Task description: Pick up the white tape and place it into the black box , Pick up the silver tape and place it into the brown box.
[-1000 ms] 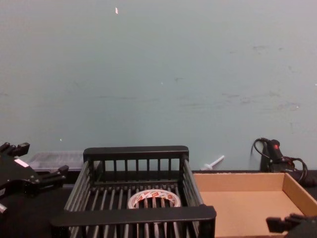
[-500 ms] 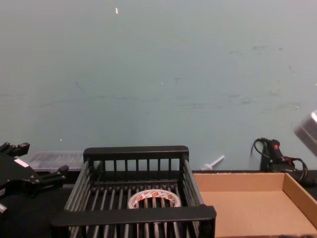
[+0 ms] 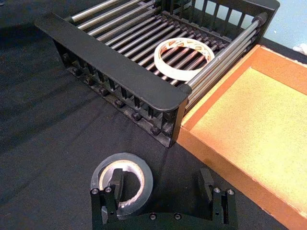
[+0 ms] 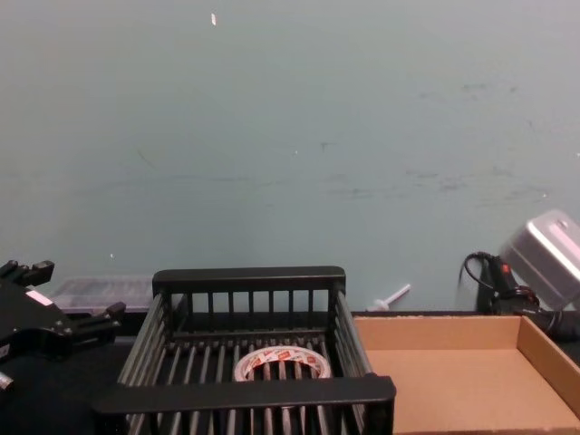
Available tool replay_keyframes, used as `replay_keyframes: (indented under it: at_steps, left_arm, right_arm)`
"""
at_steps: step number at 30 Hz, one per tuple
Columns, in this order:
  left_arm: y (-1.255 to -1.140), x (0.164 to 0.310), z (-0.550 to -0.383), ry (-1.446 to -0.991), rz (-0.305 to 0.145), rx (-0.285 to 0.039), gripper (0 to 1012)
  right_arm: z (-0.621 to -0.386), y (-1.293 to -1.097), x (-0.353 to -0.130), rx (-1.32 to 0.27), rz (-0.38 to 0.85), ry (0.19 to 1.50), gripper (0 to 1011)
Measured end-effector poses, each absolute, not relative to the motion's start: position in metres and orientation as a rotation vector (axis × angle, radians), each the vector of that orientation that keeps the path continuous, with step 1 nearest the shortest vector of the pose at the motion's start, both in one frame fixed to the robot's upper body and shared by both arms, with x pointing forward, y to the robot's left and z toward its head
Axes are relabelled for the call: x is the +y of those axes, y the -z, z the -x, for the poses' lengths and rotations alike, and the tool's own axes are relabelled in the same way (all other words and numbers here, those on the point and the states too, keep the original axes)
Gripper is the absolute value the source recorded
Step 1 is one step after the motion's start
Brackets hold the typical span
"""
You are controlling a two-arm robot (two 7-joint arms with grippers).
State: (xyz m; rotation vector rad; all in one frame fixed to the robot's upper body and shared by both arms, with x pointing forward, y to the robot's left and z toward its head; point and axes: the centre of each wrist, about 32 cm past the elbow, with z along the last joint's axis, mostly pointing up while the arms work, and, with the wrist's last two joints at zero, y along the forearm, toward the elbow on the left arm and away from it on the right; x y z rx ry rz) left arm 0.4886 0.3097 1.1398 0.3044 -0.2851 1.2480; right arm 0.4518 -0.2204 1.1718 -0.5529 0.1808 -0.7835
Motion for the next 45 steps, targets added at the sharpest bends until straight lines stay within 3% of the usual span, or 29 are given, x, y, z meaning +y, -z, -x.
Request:
replay_keyframes:
  at_steps: [34,39,45]
  left_arm:
    - [-1.140,0.310,-0.489,-1.248,-0.305,-0.285,1001]
    - [-1.140,0.310,-0.489,-1.248,-0.305,-0.285,1001]
    - [-1.140,0.310,-0.489,-1.248,-0.305,-0.285,1001]
  right_arm:
    - [-0.463,-1.167,-0.213,0.195,0.583,0.763,1002]
    - [-0.463,-1.167,-0.213,0.195,0.582,0.763,927]
    - [-0.463,-1.167,-0.214,0.195,0.581,0.763,763]
